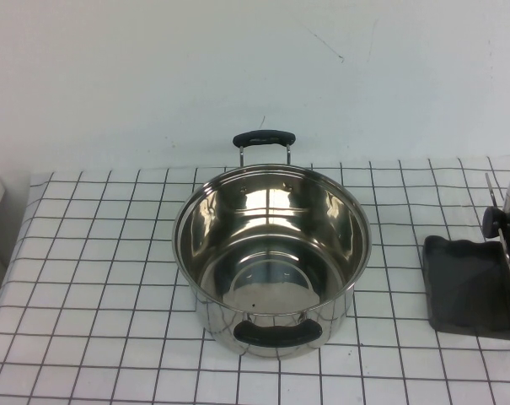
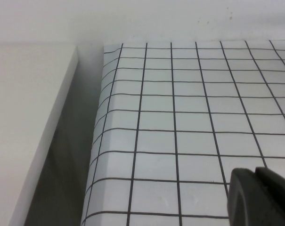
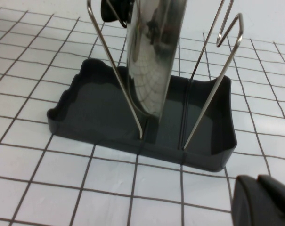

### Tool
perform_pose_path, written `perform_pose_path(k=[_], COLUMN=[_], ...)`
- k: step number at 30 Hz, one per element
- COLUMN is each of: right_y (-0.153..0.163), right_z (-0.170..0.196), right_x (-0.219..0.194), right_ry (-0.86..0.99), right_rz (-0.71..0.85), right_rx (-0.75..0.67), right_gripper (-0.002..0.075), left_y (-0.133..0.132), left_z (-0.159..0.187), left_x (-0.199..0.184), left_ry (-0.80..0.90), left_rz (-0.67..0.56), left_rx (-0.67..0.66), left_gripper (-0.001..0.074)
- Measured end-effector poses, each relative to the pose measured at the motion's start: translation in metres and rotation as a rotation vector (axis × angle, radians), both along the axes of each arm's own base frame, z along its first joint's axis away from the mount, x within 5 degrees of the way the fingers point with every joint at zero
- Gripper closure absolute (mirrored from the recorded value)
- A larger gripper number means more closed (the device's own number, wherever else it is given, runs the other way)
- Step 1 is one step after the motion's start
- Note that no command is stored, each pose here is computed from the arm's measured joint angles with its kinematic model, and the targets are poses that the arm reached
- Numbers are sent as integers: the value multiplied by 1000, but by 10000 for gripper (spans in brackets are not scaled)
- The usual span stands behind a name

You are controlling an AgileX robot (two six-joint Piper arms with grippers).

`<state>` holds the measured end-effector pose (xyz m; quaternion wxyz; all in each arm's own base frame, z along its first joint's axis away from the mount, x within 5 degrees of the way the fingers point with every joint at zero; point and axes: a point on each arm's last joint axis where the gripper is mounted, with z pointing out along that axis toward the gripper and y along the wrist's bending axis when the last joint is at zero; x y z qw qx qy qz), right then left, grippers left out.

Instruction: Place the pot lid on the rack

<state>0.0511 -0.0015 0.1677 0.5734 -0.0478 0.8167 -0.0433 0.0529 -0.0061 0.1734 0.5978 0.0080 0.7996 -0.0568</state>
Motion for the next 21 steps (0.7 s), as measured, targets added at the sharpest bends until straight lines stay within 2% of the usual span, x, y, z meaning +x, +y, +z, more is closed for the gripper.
perform_pose_path(k=[7,15,21], right_y=[0,0,0], right_z=[0,0,0], right_x=[0,0,0], right_ry=[0,0,0], right_rz=[0,0,0], right_rx=[0,0,0], right_gripper=[728,728,728], left_y=[-1,-7,-6], left_z=[0,-1,-1], left_x=[0,-2,-1], left_ry=[6,6,8], left_rz=[-24,-136,-123], left_rx=[29,36,36], left_gripper=[737,737,737])
